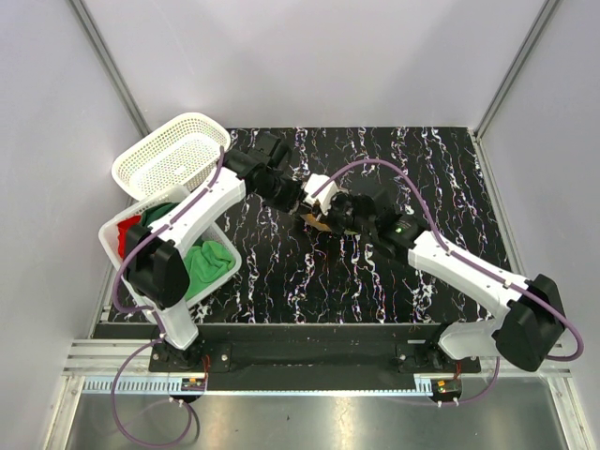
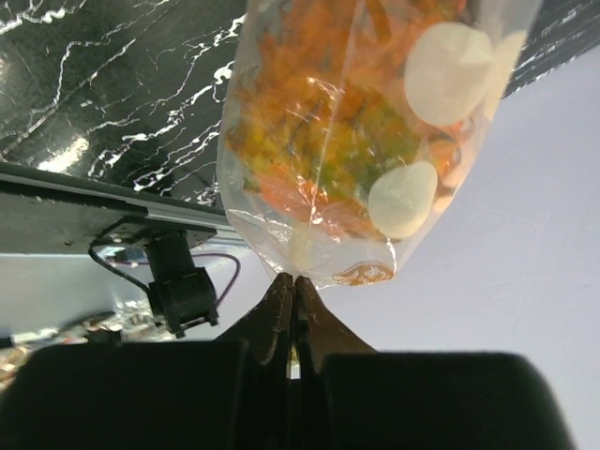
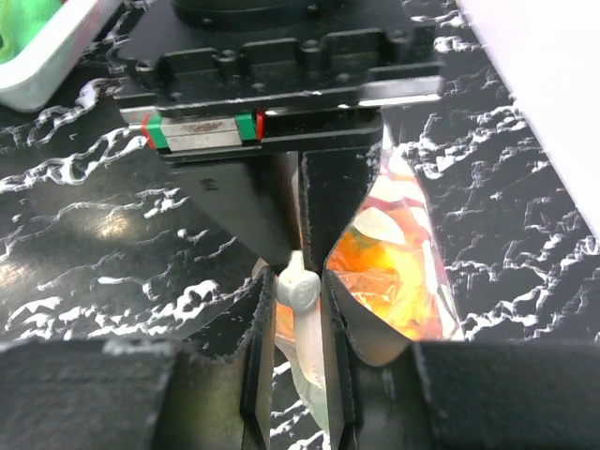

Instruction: Open the zip-top bag and remove the fake food

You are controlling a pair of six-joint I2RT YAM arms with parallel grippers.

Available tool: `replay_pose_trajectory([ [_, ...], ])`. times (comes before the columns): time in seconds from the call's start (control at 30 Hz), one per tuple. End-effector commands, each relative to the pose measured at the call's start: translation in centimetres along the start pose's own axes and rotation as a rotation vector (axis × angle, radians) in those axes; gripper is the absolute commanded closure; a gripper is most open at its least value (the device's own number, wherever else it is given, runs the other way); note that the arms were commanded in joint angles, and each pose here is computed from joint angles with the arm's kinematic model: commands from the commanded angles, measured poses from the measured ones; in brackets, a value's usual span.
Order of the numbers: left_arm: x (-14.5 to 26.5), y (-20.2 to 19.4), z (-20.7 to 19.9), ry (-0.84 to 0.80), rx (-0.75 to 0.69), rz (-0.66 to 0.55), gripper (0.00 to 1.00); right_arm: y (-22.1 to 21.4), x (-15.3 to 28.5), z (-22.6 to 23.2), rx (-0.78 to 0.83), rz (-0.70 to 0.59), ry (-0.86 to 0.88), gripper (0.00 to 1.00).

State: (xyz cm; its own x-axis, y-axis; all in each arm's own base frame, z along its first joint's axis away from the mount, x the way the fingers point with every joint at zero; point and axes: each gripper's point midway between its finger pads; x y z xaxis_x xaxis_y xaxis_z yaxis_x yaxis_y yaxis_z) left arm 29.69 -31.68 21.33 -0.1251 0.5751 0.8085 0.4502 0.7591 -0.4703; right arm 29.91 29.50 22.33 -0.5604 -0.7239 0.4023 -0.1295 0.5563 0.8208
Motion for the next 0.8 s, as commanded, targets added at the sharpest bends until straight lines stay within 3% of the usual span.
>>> replay_pose_trajectory([
  [0.0, 3.5, -2.1, -2.1, -0.127, -0.216, -0.002, 0.68, 2.4, 1.0, -2.0, 0.018, -0.07, -0.088, 1.0],
  [0.03, 3.7, -1.9, -2.2, -0.137, -0.242, -0.021, 0.57, 2.6, 1.1, -2.0, 0.011, -0.074, -0.09, 1.0],
  [0.07, 3.5, -1.3, -1.7, -0.129, -0.257, -0.042, 0.35, 2.5, 1.2, -2.1, 0.003, -0.071, -0.095, 1.0],
  [0.2, 5.9, 1.1, -1.7, -0.208, -0.412, -0.193, 0.1, 2.6, 1.4, -2.4, -0.008, -0.07, -0.114, 1.0],
  [0.37, 8.4, 4.5, -2.1, -0.266, -0.706, -0.409, 0.07, 3.1, 1.7, -2.8, -0.025, -0.074, -0.128, 1.0],
  [0.47, 8.1, 5.7, -2.5, -0.341, -0.889, -0.452, 0.13, 3.5, 2.1, -3.2, -0.036, -0.08, -0.118, 1.0],
  [0.53, 8.3, 5.3, -3.3, -0.454, -1.002, -0.446, 0.16, 3.6, 2.5, -3.9, -0.059, -0.068, -0.096, 1.0],
  [0.57, 9.0, 4.2, -4.1, -0.533, -1.129, -0.444, 0.16, 4.8, 2.8, -4.5, -0.069, -0.096, -0.08, 1.0],
  [0.63, 8.5, 4.2, -4.0, -0.559, -1.245, -0.438, 0.16, 4.3, 2.9, -4.5, -0.131, -0.084, 0.001, 1.0],
  [0.67, 9.0, 2.5, -4.2, -0.633, -1.394, -0.393, 0.16, 5.5, 3.3, -4.9, -0.14, -0.108, 0.021, 1.0],
  [0.77, 8.2, 0.6, -3.5, -0.69, -1.574, -0.286, 0.15, 6.2, 3.3, -3.9, -0.178, -0.105, 0.123, 1.0],
])
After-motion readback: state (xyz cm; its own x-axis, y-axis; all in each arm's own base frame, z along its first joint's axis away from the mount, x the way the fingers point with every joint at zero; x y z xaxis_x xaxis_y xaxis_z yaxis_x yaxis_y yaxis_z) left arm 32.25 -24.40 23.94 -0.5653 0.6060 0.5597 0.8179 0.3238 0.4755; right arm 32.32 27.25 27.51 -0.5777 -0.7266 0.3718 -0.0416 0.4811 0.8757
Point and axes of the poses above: each gripper's point midway between its finger pads, its own x axis back along the fingers, its own z axis along the line the jaws close on, y = z × x, and after that the axes turned 6 degrees about x, right-handed
